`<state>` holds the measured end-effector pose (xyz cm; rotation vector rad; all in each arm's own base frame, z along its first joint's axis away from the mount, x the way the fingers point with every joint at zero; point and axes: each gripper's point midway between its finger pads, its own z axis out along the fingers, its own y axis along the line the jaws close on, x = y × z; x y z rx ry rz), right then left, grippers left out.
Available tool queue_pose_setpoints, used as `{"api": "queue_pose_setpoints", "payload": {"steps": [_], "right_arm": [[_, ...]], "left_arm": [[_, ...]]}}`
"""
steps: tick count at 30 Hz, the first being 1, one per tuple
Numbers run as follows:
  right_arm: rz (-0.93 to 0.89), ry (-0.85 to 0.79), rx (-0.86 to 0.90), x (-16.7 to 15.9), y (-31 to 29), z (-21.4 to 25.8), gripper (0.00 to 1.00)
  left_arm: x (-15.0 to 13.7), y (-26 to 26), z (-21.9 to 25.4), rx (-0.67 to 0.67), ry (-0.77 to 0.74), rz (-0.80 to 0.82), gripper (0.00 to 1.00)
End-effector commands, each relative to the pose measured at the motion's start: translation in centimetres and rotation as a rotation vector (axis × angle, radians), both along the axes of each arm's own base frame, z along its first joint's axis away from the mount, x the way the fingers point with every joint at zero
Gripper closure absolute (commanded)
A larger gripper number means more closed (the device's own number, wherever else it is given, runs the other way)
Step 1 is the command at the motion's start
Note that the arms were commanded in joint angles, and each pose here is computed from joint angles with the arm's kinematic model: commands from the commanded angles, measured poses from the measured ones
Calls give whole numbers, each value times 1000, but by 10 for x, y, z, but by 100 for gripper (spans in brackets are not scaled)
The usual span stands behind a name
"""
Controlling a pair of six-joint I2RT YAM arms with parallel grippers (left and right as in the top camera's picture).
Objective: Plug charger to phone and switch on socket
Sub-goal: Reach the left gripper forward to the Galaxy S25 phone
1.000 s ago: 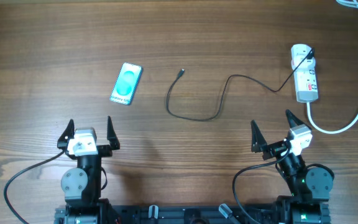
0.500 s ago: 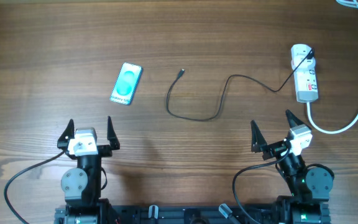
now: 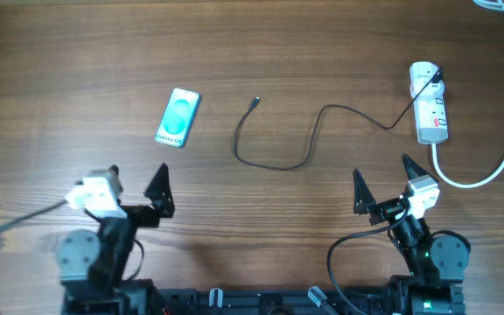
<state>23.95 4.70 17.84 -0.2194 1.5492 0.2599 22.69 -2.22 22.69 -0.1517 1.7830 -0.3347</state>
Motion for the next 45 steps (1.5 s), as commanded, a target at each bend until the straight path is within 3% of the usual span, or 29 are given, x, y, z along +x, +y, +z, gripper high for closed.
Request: {"api": "queue_pose_setpoints", "payload": {"steps": [1,3,6,8,10,17,19,20,21,22,26,28,32,35,37,40,41,42,45], "right_arm": [[13,-15,-1,-1,2,3,0],[12,-15,-1,-1,2,3,0],[13,-15,-1,-1,2,3,0],[13,-15,-2,-1,2,3,0],[13,-15,-1,-1,2,3,0],[12,-15,-1,-1,2,3,0],[13,-15,-2,-1,2,3,0],[13,-15,-2,-1,2,3,0],[12,-15,-2,-1,2,3,0],[13,-15,-1,-1,2,3,0],[13,-15,-1,-1,2,3,0],[13,-15,-1,-1,2,3,0],[13,-15,-1,-1,2,3,0],[13,-15,-1,-1,2,3,0],[12,-15,-1,-1,2,3,0],[13,-15,-1,-1,2,3,0],[12,-15,-1,-1,2,3,1],[13,-15,-1,-1,2,3,0],[13,-15,-2,-1,2,3,0]], "left_arm": [[9,-7,70,-45,83,-37,0],[24,-6,101,-50,178,-34,0],[70,-4,134,-66,424,-29,0],[97,-2,134,-31,565,-49,0],[116,-2,121,-17,666,-62,0],[185,2,12,-40,959,-64,0],[192,2,-8,-44,1007,-64,16],[195,2,-20,-46,1038,-65,36],[196,2,-34,-49,1078,-66,78],[195,2,-47,-52,1121,-66,92],[191,0,-93,-23,1265,-59,96],[196,3,-102,48,1269,-25,96],[218,10,-110,187,1197,47,89],[220,7,-118,195,1208,44,73],[220,7,-119,196,1210,43,57],[221,7,-119,196,1205,44,14],[222,7,-119,195,1200,44,6],[224,7,-119,194,1194,44,1],[229,7,-120,193,1173,46,0]]}}
